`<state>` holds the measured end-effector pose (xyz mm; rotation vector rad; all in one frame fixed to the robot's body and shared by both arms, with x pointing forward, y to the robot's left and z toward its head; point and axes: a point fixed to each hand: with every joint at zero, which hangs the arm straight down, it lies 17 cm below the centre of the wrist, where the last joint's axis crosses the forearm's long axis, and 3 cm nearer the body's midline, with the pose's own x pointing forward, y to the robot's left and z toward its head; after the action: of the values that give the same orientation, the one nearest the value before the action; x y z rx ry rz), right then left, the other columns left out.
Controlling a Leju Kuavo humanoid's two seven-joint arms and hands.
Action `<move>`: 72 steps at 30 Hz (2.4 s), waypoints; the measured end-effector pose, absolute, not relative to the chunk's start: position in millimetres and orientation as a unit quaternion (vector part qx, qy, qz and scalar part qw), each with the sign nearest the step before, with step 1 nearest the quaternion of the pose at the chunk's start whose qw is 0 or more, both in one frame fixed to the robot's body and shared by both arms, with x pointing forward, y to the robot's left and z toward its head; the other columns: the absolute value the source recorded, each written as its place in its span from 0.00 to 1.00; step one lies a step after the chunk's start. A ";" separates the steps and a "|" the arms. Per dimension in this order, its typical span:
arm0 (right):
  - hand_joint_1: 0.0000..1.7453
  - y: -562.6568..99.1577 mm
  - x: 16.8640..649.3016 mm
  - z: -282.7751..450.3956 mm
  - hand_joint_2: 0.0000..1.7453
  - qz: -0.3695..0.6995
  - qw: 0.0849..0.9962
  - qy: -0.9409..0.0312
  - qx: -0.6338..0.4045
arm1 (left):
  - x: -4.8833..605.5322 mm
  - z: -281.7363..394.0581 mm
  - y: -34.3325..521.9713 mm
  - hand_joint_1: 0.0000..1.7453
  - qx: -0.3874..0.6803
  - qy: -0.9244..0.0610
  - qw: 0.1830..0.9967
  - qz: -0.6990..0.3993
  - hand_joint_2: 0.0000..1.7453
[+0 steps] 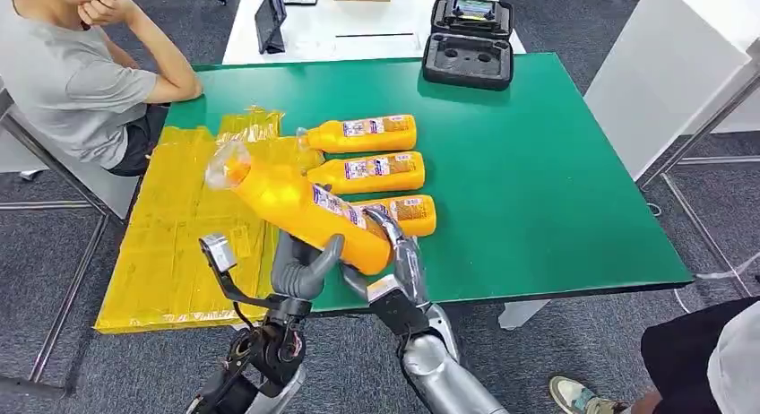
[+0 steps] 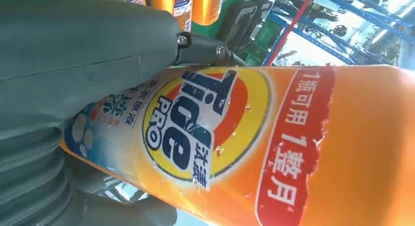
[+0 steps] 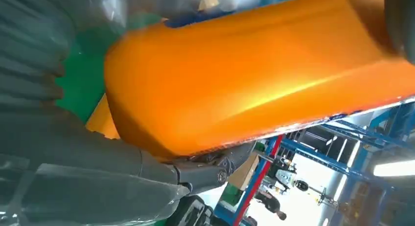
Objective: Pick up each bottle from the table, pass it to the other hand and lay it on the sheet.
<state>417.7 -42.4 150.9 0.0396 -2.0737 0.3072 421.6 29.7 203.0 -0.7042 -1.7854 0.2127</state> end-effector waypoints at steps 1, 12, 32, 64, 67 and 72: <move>1.00 -42.0 417.6 150.6 1.00 0.128 0.499 -0.857 0.016 | 421.6 203.0 29.7 1.00 -0.300 -0.760 0.569 0.091 1.00; 0.20 -48.1 420.3 151.2 1.00 0.112 0.504 -0.856 0.011 | 425.5 201.3 31.0 1.00 -0.296 -0.759 0.573 0.093 1.00; 0.00 -75.5 431.8 155.5 1.00 0.062 0.516 -0.854 0.002 | 432.1 204.0 42.1 1.00 -0.251 -0.782 0.563 0.088 1.00; 0.00 -41.1 415.4 137.1 1.00 0.110 0.524 -0.844 0.027 | 461.7 211.8 113.1 1.00 -0.106 -0.829 0.537 0.116 1.00; 0.00 -34.1 412.2 134.5 1.00 0.117 0.526 -0.842 0.037 | 463.8 217.6 124.1 1.00 -0.064 -0.843 0.522 0.113 1.00; 0.00 -29.1 409.4 127.5 1.00 0.127 0.531 -0.837 0.042 | 466.5 226.4 140.1 1.00 0.001 -0.863 0.495 0.101 1.00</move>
<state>409.4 -29.1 127.5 0.1013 -1.9970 0.3028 466.5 140.1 226.4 0.0019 -2.0909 0.2454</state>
